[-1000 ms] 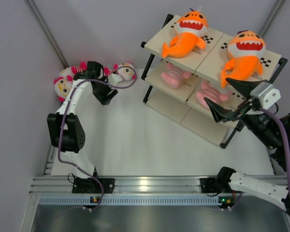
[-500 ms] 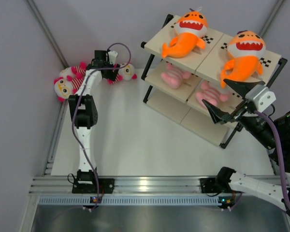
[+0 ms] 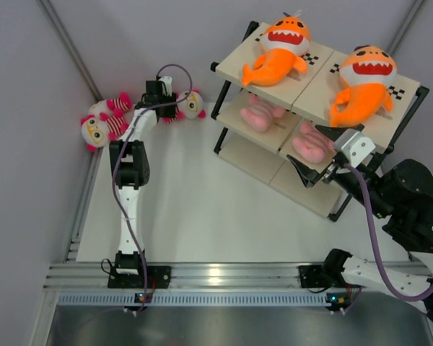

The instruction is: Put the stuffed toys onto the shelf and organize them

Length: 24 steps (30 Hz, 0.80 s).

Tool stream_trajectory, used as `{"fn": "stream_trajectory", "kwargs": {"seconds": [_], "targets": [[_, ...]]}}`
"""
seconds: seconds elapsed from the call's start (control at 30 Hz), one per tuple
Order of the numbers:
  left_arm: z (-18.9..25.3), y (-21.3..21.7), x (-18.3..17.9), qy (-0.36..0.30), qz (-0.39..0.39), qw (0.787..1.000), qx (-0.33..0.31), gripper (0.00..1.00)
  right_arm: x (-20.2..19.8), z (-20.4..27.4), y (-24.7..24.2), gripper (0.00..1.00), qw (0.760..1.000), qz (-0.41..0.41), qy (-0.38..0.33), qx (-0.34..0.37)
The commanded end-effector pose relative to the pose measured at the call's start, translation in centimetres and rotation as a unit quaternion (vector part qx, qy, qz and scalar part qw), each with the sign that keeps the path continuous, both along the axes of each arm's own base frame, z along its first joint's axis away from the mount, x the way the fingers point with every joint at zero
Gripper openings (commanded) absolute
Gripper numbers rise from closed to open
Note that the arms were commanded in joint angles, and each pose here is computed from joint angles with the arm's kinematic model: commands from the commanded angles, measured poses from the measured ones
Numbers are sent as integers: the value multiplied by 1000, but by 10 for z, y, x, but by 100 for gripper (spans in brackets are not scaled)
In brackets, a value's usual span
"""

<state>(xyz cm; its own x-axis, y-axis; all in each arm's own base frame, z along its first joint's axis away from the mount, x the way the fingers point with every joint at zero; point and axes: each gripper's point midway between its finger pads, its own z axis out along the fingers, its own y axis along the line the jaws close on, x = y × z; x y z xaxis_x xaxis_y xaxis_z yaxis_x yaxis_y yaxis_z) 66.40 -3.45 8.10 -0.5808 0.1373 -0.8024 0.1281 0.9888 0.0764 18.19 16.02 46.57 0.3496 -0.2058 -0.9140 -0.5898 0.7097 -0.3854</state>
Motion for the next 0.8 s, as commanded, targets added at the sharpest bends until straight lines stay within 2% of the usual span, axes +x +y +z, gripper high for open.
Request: {"fn": "stream_trajectory", "kwargs": {"seconds": [0.0, 0.03, 0.07, 0.1, 0.13, 0.23, 0.27, 0.3, 0.33, 0.37, 0.4, 0.43, 0.47, 0.5, 0.53, 0.57, 0.6, 0.67, 0.73, 0.77], "targets": [[-18, -9, 5, 2, 3, 999, -37, 52, -2, 12, -3, 87, 1000, 1, -16, 17], [-18, -12, 4, 4, -3, 999, -42, 46, -3, 12, -4, 87, 1000, 1, -16, 19], [-21, -14, 0, 12, -10, 999, -45, 35, -3, 14, -5, 87, 1000, 1, -16, 21], [-22, -15, -3, 15, -10, 999, -47, 20, -5, 16, -7, 87, 999, 0, -16, 28], [-19, -14, -5, 15, -6, 999, -48, 0, -6, 17, -9, 87, 999, 0, -17, 32], [5, -13, -16, 10, -4, 998, -58, 0, -9, 19, -13, 87, 999, -2, -14, 43], [-1, -10, -27, 24, 8, 998, -59, 0, -10, 20, -14, 87, 999, -2, -15, 45], [31, -6, -33, 3, 17, 998, -55, 0, -10, 20, -14, 87, 999, -1, -14, 45], [39, -2, -40, 2, 41, 997, -62, 0, -10, 19, -14, 87, 999, -1, -13, 45], [24, -1, -60, 30, 56, 995, -72, 0, -10, 18, -13, 87, 999, -1, -12, 44], [65, -1, -73, 3, 60, 995, -83, 0, -10, 18, -13, 87, 999, -1, -11, 43], [78, -4, -100, 7, 70, 992, -104, 0, -11, 19, -13, 87, 999, 1, -10, 46], [53, -6, -113, 39, 75, 990, -113, 0, -11, 20, -14, 87, 999, 2, -11, 47], [85, -8, -130, 16, 78, 989, -127, 0, -13, 20, -15, 87, 999, 3, -11, 51], [93, -10, -145, 16, 81, 987, -140, 0, -14, 22, -15, 87, 998, 4, -14, 55], [71, -14, -173, 52, 90, 982, -160, 0, -16, 24, -17, 87, 998, 5, -17, 61], [100, -18, -191, 29, 83, 980, -176, 0, -17, 25, -19, 87, 998, 6, -18, 66], [76, -30, -235, 82, 76, 973, -204, 0, -21, 27, -22, 87, 997, 9, -24, 77], [87, -38, -268, 83, 59, 970, -220, 0, -22, 28, -23, 87, 996, 8, -25, 82], [65, -49, -294, 117, 45, 968, -218, 0, -21, 30, -24, 87, 996, 5, -27, 87]]}}
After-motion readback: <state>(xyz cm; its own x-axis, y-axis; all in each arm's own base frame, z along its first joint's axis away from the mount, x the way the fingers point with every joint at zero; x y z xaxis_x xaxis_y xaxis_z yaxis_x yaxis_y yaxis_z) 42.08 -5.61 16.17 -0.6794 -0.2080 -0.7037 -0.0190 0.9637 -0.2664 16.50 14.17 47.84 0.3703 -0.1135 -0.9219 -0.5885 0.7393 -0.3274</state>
